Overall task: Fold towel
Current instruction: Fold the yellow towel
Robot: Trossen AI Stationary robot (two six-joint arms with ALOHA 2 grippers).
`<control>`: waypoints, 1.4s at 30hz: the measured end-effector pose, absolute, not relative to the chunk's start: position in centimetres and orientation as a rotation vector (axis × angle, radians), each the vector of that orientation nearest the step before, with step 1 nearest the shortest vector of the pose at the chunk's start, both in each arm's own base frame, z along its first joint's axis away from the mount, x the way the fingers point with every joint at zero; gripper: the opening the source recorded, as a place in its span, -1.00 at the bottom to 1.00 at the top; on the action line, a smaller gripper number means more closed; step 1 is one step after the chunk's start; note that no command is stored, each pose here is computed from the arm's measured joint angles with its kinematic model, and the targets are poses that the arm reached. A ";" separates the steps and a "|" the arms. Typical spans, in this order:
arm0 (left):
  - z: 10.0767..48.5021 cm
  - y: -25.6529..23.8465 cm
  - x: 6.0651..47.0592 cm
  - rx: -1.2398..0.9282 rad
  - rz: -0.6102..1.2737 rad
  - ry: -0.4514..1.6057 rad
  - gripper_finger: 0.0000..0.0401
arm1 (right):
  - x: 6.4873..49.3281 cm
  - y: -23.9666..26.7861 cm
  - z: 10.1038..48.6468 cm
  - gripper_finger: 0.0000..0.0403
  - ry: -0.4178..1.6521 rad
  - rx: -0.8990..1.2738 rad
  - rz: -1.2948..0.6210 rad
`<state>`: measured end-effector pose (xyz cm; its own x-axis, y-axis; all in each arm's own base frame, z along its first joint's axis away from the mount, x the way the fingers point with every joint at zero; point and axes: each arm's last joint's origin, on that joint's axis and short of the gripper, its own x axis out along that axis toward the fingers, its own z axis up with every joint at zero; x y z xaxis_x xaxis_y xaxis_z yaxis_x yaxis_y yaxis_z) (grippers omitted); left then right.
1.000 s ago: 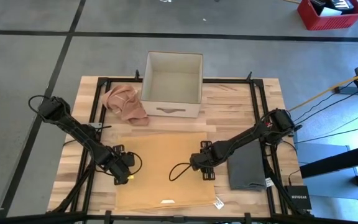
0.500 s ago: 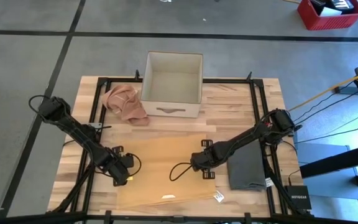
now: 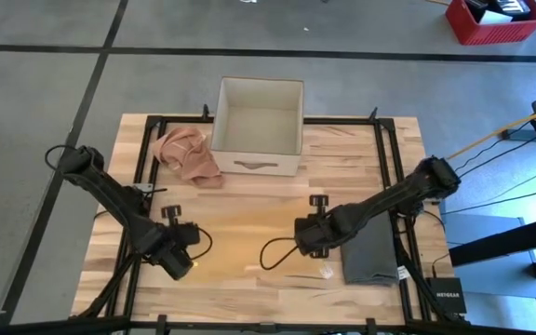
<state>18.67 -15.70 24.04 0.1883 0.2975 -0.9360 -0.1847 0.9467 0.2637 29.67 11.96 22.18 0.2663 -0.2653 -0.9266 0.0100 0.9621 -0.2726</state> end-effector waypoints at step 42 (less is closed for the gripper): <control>27.9 -22.3 13.8 -0.251 0.178 1.004 -0.99 | 26.3 18.3 25.4 -0.99 1.183 0.166 0.092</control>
